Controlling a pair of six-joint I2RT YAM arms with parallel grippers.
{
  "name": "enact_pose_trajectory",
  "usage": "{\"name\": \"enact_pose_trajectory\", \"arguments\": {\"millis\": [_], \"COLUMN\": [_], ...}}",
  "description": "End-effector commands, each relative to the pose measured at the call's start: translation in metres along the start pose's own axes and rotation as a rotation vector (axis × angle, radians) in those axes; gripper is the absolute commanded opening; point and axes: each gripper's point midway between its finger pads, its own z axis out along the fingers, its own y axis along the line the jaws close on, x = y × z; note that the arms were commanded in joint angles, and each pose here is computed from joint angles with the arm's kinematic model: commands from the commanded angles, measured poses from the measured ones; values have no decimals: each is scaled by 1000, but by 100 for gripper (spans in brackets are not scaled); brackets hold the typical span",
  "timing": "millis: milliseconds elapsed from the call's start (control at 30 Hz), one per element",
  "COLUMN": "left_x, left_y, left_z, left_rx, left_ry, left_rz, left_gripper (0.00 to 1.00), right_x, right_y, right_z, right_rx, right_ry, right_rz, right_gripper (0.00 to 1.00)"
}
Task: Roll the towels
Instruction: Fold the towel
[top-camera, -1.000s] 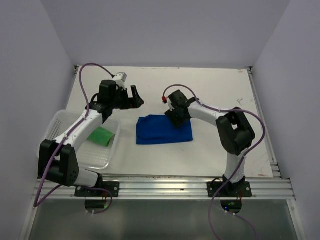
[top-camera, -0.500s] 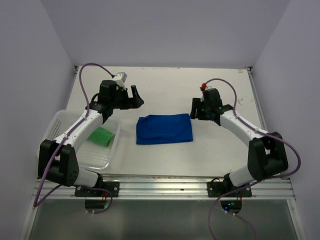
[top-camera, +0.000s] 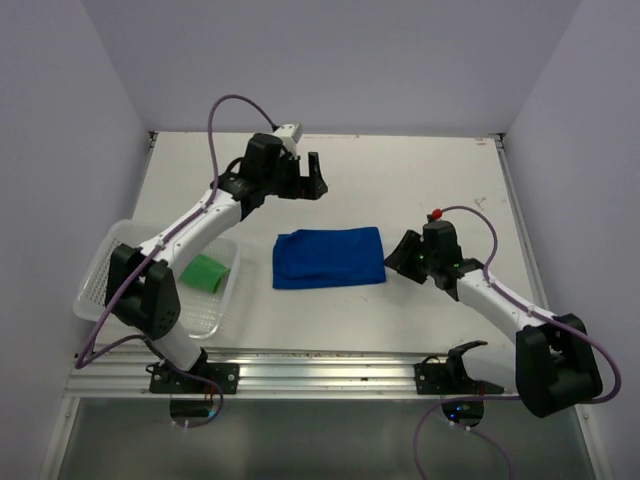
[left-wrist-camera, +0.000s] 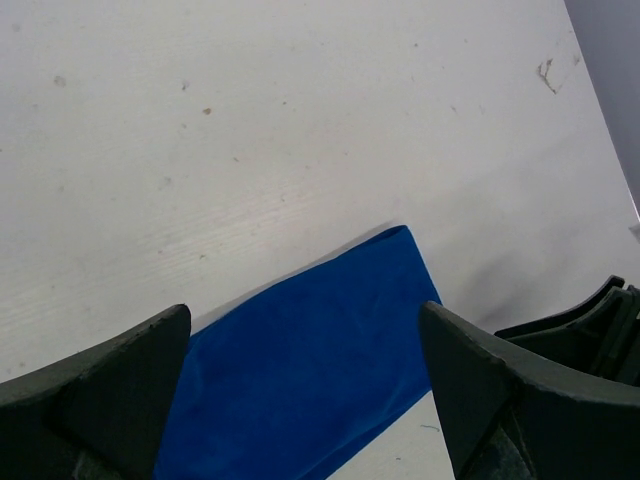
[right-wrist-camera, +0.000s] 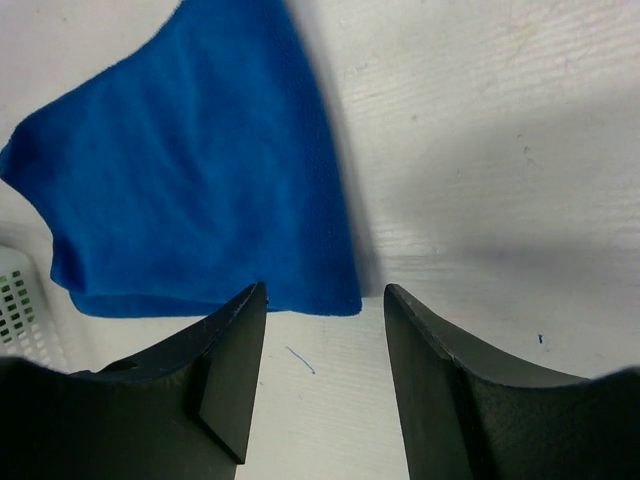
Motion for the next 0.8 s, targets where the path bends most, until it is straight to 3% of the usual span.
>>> {"name": "enact_pose_trajectory", "arguments": {"millis": [0,367,700,767], "left_x": [4,44,67,79], "left_y": [-22,-79,-108,-111], "left_z": [17,66,100,108], "left_rx": [-14,6,10,7], "left_ry": [62,182,264,299], "left_rz": [61,125,141,137], "left_gripper": [99,96,95,95], "right_x": [4,36,45,47], "right_y": [11,1,-4,-7], "right_z": [8,29,36,38], "right_rx": [-76,-121,-132,-133], "right_ry": [6,92,117,121], "right_rz": [74,151,143,132], "right_gripper": [54,51,40,33]}}
